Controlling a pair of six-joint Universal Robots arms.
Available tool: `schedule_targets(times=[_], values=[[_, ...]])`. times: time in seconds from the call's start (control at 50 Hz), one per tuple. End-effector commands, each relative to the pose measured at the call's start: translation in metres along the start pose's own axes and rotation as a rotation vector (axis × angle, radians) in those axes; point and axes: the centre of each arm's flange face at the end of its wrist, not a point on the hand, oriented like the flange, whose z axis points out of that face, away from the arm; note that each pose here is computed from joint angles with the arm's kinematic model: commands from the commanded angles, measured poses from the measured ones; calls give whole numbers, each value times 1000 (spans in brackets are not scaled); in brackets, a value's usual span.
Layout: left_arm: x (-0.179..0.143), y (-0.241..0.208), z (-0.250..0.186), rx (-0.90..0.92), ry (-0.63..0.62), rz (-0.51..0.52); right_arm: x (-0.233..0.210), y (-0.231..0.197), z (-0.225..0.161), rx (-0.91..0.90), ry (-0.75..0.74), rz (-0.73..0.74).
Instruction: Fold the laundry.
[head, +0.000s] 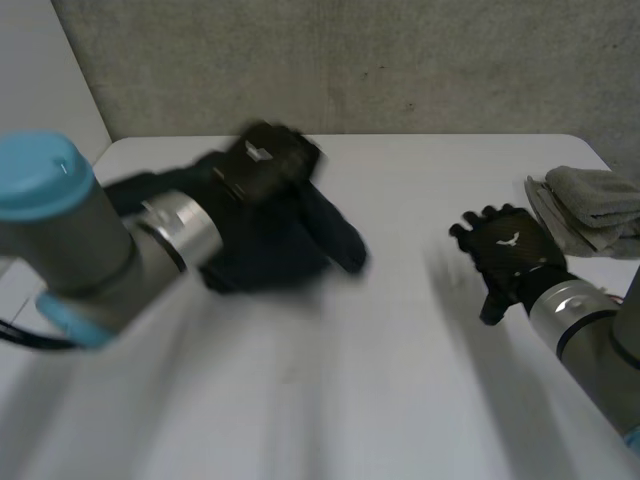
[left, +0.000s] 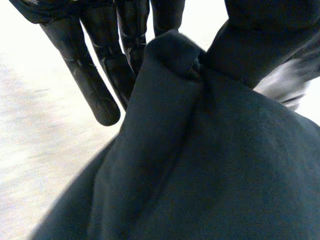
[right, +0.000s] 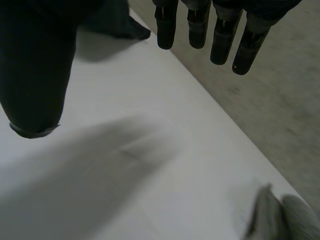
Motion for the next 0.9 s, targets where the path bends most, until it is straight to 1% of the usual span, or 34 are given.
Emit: schedule_targets(times=[0.02,0.06,0.2,0.24,0.28,0.3,0.34,0.36,0.42,0.44,0.5,0.52,0.58,0.68,0.8,0.9], values=[[95,-1,-42,-108,262,-97,19,1,3,-12,73,14],[102,3,-49,-150,280,-115,19,-1,2,-7,71,15],[104,3,-60,-241,285,-155,15,-1,0,-14,53,35],[99,-8,-65,-255,248,-161,14,-1,-1,-18,48,65],[96,-13,-69,-268,214,-165,13,-1,-3,-36,35,126],[91,-17,-72,-276,167,-167,13,-1,-4,-44,25,142],[87,-16,-76,-293,115,-178,10,-2,-9,-88,-17,177],[83,-17,-81,-308,60,-194,9,-2,-10,-105,-32,182],[80,-16,-91,-329,-15,-232,1,-1,-18,-148,-112,198],[77,-13,-97,-346,-61,-262,-2,0,-19,-148,-134,197],[75,-6,-108,-379,-115,-308,-10,3,-22,-135,-201,185],[74,-2,-113,-398,-141,-338,-13,5,-23,-132,-220,180],[73,7,-122,-434,-171,-372,-21,12,-20,-96,-249,152],[69,21,-132,-490,-204,-391,-26,20,-9,-36,-228,101],[68,40,-145,-564,-233,-410,-39,34,-1,-67,-267,94],[64,47,-146,-559,-253,-411,-46,40,4,-76,-289,93]])
